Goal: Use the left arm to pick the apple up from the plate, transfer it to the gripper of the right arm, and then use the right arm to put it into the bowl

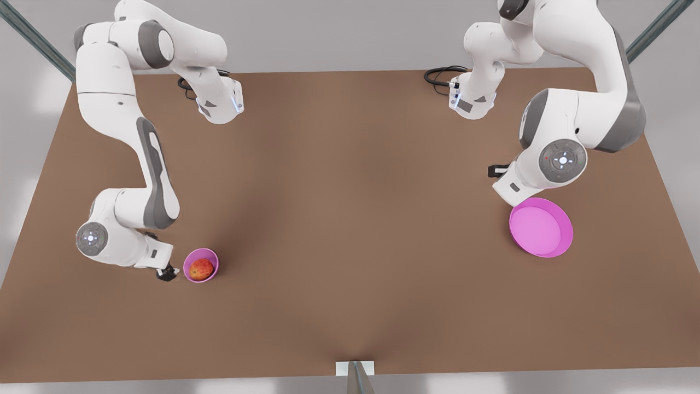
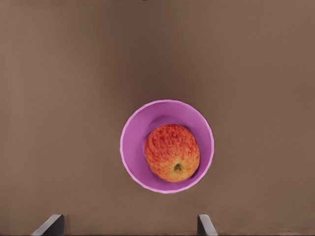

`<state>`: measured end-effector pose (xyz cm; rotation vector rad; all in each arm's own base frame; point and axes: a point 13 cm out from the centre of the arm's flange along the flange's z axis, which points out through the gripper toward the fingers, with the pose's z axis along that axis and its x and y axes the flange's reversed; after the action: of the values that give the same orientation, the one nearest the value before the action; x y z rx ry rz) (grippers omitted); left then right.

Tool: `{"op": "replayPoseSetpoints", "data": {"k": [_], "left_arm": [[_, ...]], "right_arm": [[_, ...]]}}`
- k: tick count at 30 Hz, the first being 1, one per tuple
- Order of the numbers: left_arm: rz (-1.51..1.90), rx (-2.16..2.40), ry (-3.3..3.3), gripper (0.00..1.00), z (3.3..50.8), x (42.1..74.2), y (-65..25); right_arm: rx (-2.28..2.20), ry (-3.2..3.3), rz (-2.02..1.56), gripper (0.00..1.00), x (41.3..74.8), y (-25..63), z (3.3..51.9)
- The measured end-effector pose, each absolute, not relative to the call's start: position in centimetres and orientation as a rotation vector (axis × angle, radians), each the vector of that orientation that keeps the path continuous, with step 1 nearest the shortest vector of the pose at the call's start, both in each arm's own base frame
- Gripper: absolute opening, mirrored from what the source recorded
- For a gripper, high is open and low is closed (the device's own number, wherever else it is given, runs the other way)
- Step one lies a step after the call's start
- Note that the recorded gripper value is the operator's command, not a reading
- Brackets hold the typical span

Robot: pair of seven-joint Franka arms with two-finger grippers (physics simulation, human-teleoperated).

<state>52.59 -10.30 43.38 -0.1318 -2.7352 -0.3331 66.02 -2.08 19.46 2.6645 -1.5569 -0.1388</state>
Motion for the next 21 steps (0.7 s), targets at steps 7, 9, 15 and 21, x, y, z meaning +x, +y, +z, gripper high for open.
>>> {"op": "replayPoseSetpoints", "data": {"k": [7,9,15,21], "left_arm": [[-0.336,-0.133,-2.738,1.0,43.5,52.7,-10.2],[-0.335,-0.132,-2.743,1.0,43.7,52.8,-10.2],[-0.334,-0.133,-2.744,1.0,43.7,52.8,-10.2],[-0.332,-0.134,-2.743,1.0,43.7,52.8,-10.2]], "right_arm": [[2.072,-2.136,0.001,1.0,62.1,1.3,40.1],[1.902,-2.281,-0.014,1.0,58.0,2.2,43.8],[1.402,-2.553,-0.068,1.0,52.5,3.1,45.3],[0.964,-2.714,-0.063,1.0,51.7,0.8,45.0]]}}
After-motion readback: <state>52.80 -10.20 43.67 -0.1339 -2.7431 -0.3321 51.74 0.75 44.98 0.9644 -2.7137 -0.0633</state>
